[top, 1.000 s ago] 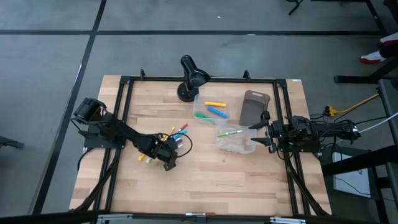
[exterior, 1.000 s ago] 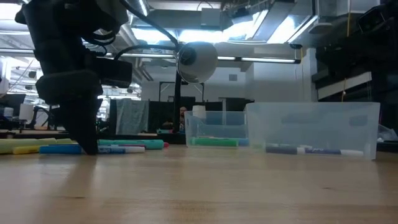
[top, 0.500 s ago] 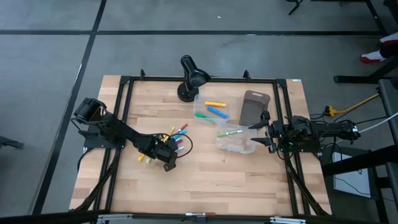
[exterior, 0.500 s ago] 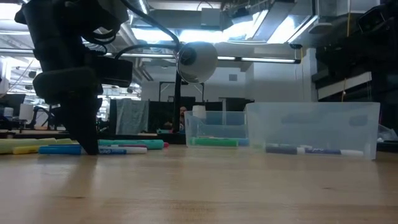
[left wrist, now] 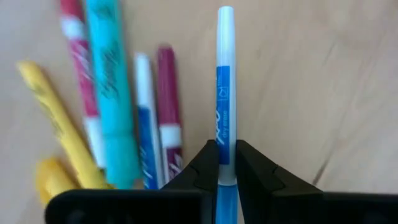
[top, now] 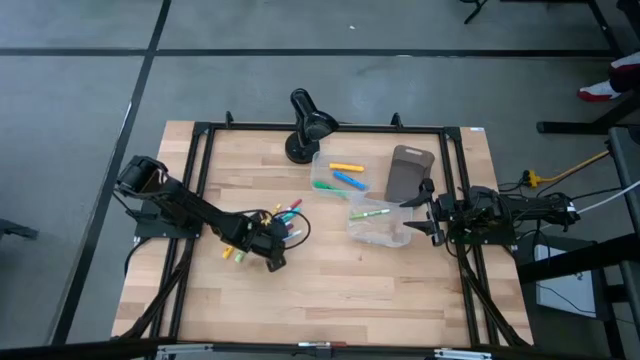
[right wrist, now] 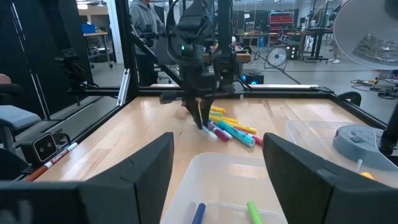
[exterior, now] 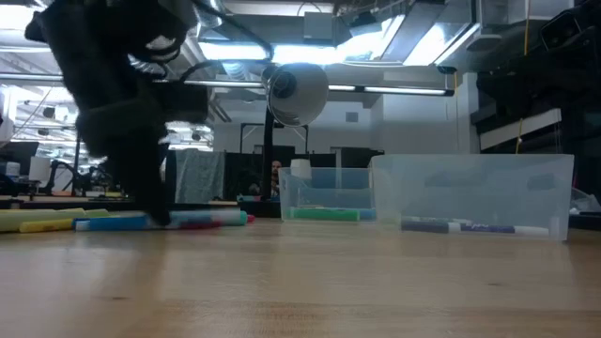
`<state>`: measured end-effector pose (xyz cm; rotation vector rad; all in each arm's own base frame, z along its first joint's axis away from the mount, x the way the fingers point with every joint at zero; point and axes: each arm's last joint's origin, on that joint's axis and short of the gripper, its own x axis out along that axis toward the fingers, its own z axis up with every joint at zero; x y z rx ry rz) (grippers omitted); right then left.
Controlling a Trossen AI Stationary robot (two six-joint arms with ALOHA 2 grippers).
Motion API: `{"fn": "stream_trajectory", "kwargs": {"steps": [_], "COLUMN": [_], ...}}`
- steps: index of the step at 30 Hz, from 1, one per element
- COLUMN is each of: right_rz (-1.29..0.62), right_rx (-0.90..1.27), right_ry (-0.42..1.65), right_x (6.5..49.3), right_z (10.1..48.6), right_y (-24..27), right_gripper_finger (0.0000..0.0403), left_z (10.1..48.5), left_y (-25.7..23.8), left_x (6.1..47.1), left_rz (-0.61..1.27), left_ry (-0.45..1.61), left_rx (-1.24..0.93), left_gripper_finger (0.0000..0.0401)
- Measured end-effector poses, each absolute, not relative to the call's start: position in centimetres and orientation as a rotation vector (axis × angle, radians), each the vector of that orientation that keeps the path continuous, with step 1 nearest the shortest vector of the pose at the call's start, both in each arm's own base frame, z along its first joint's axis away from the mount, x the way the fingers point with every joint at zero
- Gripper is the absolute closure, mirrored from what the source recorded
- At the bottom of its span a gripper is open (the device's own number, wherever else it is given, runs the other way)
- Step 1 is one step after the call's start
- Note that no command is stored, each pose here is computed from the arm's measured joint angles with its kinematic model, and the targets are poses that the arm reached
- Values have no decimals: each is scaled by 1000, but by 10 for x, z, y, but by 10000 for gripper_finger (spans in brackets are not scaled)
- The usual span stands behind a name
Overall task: Pick & Place Markers
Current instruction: Put the light blue marker pen into the bottom transparent bin
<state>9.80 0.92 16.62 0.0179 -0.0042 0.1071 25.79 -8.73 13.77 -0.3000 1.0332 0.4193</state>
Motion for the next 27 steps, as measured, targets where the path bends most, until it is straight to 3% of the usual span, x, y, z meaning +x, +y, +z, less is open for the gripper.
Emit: {"fn": "stream_trajectory", "kwargs": {"steps": [20,27], "right_rz": [107,107], "right_rx": [18,18], "right_ry": [-5,-4], "right_x": [98,98], "right_z": [166,166], "right_y": [9,9], "right_gripper_finger": [159,159], "left_z": [181,190], "left_y": [-78,-64], "left_x": [305,314], "left_rz": [203,184], "left_ry": [506,414], "left_rx": [-310,-294], "left_gripper_finger": [371,370]}}
